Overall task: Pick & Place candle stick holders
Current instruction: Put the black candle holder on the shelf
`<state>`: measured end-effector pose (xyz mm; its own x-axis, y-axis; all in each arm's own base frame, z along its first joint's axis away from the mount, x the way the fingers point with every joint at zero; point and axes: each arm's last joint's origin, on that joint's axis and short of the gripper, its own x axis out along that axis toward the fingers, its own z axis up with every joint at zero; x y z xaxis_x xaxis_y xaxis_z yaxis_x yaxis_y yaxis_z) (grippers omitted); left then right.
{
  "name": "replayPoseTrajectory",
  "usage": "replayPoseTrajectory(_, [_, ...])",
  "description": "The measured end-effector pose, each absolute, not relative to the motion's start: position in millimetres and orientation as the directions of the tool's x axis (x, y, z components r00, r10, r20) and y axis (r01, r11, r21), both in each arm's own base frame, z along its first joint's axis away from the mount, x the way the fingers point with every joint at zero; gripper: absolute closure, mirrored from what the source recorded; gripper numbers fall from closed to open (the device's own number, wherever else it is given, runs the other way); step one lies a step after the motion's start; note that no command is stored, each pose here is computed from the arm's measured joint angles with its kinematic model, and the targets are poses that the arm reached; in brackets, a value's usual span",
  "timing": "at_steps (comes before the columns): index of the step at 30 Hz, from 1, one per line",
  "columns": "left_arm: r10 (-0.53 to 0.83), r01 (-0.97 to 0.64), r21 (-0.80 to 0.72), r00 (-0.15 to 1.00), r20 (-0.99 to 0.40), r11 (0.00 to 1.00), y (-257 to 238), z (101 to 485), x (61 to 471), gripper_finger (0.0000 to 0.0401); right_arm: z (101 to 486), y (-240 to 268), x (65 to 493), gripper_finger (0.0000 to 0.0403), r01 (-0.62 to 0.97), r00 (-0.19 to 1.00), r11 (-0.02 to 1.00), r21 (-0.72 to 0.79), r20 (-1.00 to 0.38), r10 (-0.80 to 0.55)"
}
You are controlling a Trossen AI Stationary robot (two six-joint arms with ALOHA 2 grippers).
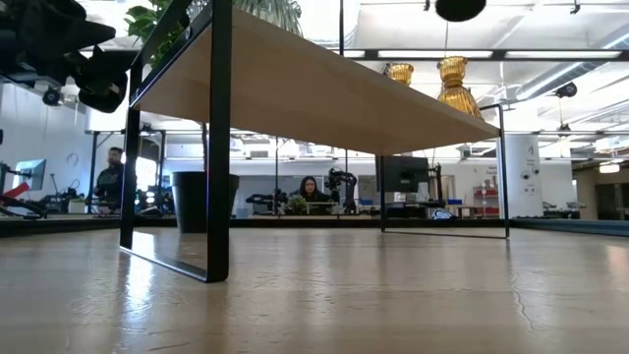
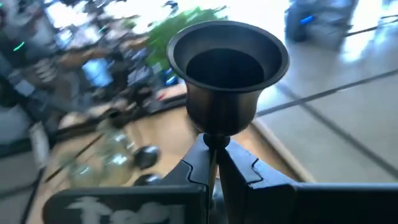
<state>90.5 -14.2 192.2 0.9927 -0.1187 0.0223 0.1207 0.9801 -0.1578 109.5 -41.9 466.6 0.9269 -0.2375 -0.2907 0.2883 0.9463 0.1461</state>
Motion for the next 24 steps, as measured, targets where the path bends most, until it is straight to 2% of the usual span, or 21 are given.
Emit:
replayPoseTrajectory(5, [-0.118, 0.120, -0.158, 0.993, 0.022, 0.980, -14, 192, 91, 0.0208, 450, -27, 157, 0.0394, 0.179, 0.916, 0.977, 0.114, -0.382, -0.123])
replayPoseTrajectory(11, [-0.119, 0.120, -0.158, 0.993, 0.022, 0.980, -14, 192, 91, 0.0208, 448, -11, 183, 0.0394, 0.118, 0.923, 0.985, 0.128, -0.379, -0.062])
replayPoseTrajectory(24, [-0.118, 0.120, -0.158, 0.993, 0.021, 0.980, -14, 192, 91, 0.0208, 416, 13, 224, 0.0394, 0.142, 0.872, 0.978, 0.153, -0.486, -0.051])
